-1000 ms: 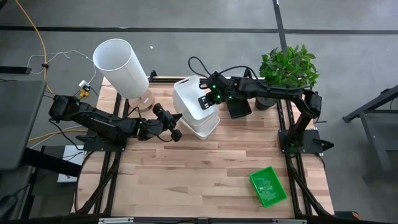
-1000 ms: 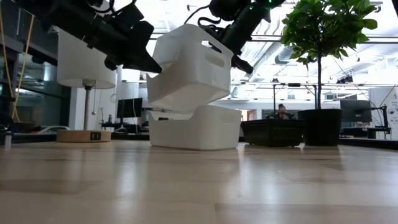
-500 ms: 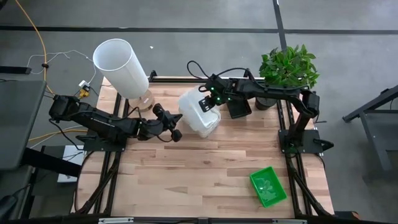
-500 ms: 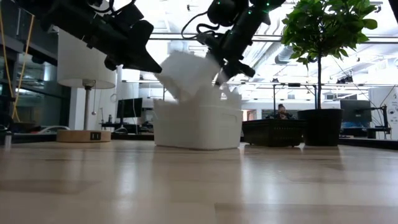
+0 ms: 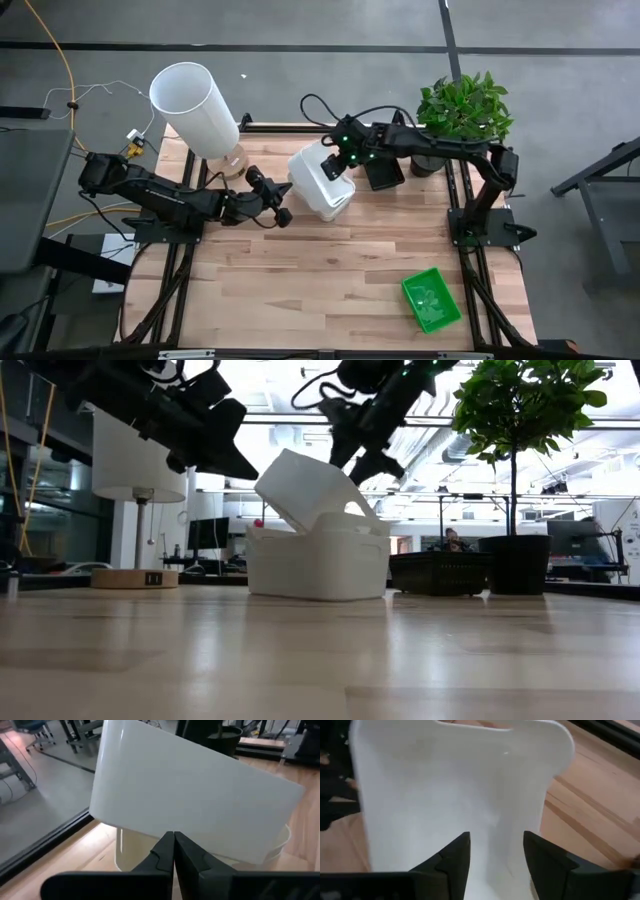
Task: Stack baskets by color
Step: Stack the bottom white bin on top of the top white bins
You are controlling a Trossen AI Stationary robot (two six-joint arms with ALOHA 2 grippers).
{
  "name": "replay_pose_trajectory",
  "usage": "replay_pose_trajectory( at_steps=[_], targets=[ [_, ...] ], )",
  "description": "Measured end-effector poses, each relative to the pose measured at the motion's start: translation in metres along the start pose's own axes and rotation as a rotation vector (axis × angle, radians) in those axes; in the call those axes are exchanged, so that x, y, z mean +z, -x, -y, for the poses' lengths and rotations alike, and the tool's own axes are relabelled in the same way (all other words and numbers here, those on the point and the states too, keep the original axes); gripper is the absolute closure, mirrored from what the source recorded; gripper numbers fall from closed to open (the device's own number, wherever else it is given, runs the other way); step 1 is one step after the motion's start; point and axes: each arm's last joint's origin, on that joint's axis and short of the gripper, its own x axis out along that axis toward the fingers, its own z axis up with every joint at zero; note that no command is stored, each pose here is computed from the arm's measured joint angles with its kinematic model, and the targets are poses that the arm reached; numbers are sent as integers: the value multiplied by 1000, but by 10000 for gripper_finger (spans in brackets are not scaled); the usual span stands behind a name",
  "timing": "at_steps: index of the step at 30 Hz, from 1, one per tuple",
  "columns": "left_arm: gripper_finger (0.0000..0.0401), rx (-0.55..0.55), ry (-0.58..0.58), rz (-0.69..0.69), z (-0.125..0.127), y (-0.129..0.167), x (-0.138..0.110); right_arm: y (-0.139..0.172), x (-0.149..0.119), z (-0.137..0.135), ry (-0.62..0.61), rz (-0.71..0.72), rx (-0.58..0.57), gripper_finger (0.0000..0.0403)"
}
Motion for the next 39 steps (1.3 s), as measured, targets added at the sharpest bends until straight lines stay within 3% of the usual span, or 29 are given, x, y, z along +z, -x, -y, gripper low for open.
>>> replay_pose_trajectory(
  at_steps=[4, 9, 11, 17, 22, 32, 35, 39],
  targets=[
    [401, -5, -45, 26, -4, 5, 7, 17, 0, 2, 30, -21, 45, 233],
    [401, -87, -26, 98, -15, 23, 26, 29, -4, -12, 95, -96, 286, 233],
    [401, -152, -3, 122, -20, 32, 33, 29, -6, -22, 119, -90, 329, 233],
    [401, -354, 128, 238, -41, 64, 55, 13, -9, -36, 142, 16, 230, 233],
    [401, -485, 248, 322, -57, 87, 67, 3, -8, -37, 119, 5, 257, 233],
    [401, -533, 303, 361, -65, 97, 71, -21, -16, -43, 112, -42, 263, 235],
    [401, -535, 312, 358, -65, 97, 71, -21, -17, -44, 115, -44, 264, 263],
    [401, -537, 324, 354, -65, 97, 71, -17, -17, -47, 129, -39, 285, 371]
  ],
)
